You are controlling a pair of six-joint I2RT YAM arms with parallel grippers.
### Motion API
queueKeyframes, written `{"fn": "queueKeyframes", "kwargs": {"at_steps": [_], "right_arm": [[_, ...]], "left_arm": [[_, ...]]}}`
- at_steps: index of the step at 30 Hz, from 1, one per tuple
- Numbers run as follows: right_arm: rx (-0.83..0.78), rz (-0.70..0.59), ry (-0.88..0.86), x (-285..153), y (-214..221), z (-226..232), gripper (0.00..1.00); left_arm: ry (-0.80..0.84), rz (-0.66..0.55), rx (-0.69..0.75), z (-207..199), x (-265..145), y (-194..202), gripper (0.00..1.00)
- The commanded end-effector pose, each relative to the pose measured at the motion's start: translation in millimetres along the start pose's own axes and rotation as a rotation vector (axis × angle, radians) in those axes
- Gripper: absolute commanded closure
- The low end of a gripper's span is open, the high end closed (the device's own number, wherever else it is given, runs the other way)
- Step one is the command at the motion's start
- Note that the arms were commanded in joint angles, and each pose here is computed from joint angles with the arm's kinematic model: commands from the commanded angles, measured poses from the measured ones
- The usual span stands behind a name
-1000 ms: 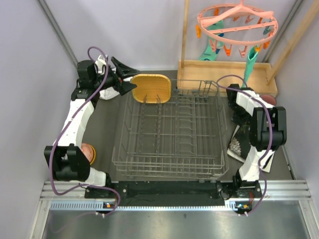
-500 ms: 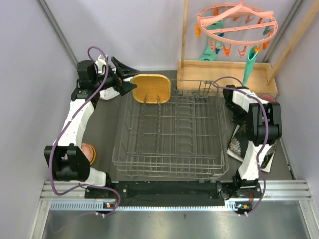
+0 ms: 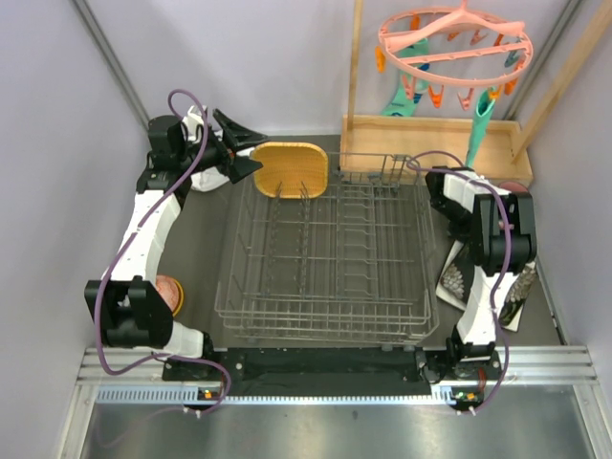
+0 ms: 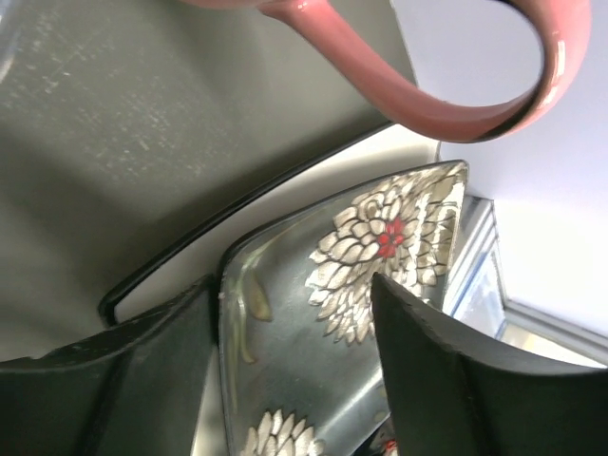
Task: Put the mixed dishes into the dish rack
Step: Grab a plate with the right arm
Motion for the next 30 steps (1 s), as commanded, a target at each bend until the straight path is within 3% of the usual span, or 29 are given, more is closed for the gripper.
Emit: {"fn": "queueKeyframes", "kwargs": {"at_steps": [1, 10, 13, 14, 16, 30], "right_arm": [[0.021, -0.014, -0.023, -1.1, -7.0, 12.3, 0.37], [0.033, -0.027, -0.045, -7.0, -12.4, 10.3, 0.62], [0.029, -0.022, -0.066, -8.5, -14.0, 12.4, 0.76], [0.024, -0.018, -0.072, -8.9, -13.8, 13.3, 0.88], [0.023, -0.016, -0.084, -10.5, -15.0, 15.1, 0.99], [0.066, -0.047, -0.159, -31.5, -29.9, 7.4, 1.0]], "left_arm": [[0.038, -0.004, 0.049, -13.7, -6.5, 1.1, 0.04], [0.031, -0.009, 0.041, -10.4, -6.6, 1.0, 0.03], [0.032, -0.006, 0.04, -10.0, -6.9, 1.9, 0.03], [0.031, -0.008, 0.04, -9.5, -6.8, 1.1, 0.03], [0.03, -0.004, 0.036, -8.7, -6.4, 2.1, 0.03], [0.036, -0.003, 0.028, -9.7, -6.2, 1.2, 0.04]]}}
Point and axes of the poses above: each gripper's point midway between its finger pads, its own x axis out along the fingers, its own z axis along the line the jaws close on, y = z × x, the point moved 2 cm from there along -x, back along the fingers, and after that the axes turned 2 degrees about -x, right-handed, at the moved point
